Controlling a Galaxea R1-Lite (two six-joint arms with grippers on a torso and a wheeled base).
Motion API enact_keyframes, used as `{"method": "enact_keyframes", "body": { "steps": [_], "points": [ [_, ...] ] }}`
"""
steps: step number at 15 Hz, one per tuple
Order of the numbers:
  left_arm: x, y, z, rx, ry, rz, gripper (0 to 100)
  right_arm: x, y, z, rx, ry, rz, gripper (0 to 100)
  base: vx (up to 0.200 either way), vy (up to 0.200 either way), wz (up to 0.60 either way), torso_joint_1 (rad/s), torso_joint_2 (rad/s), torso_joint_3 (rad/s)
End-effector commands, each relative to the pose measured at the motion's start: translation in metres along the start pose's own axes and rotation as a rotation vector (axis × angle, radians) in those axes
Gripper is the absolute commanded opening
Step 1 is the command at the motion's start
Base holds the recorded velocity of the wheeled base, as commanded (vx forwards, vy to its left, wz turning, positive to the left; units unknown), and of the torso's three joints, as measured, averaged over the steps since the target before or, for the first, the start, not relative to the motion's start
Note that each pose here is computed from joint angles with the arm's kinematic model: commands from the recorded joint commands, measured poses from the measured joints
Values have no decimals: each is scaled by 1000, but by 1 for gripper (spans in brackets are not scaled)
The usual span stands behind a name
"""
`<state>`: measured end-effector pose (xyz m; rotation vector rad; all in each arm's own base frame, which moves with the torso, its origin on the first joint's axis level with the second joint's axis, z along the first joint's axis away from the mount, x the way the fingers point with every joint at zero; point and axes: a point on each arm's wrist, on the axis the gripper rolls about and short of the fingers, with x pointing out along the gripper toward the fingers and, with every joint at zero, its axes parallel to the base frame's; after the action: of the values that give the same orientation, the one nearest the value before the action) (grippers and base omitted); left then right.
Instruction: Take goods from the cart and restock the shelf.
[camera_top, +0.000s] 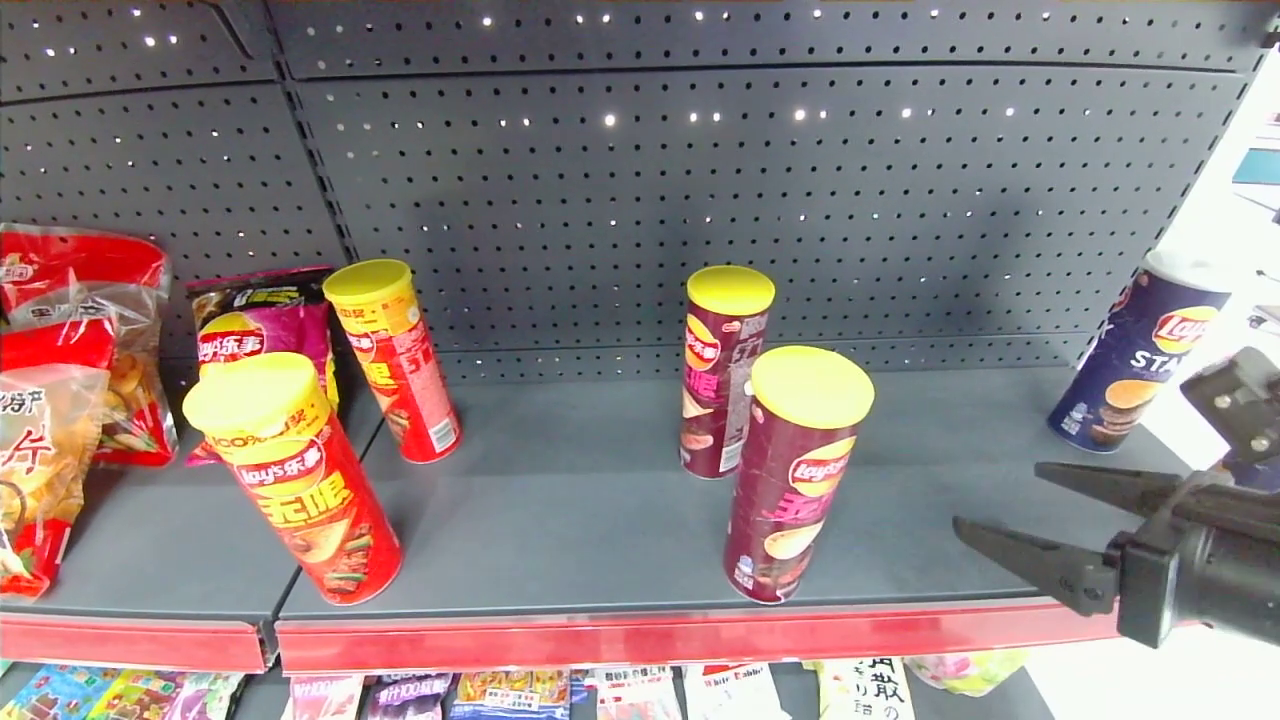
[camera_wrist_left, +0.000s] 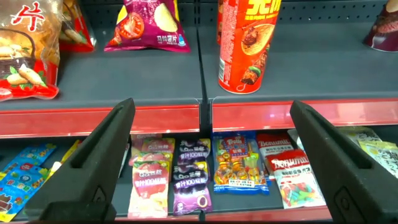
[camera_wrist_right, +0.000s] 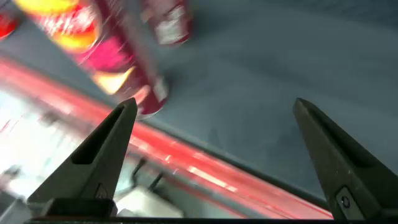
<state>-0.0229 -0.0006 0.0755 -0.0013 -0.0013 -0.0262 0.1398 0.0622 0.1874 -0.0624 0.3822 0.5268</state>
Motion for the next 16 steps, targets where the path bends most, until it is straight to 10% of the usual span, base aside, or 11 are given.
{"method": "enact_keyframes", "body": {
  "steps": [1,7,16],
  "points": [
    [0,0,0,0,1,0,100,9,-3,-6,4,40,116,100,0,0,0,0,0,0],
    [0,0,0,0,1,0,100,38,-20,-13,-130,-24,507,100,0,0,0,0,0,0],
    [0,0,0,0,1,0,100,79,-69,6,-183,-45,425,100,0,0,0,0,0,0]
  ]
}}
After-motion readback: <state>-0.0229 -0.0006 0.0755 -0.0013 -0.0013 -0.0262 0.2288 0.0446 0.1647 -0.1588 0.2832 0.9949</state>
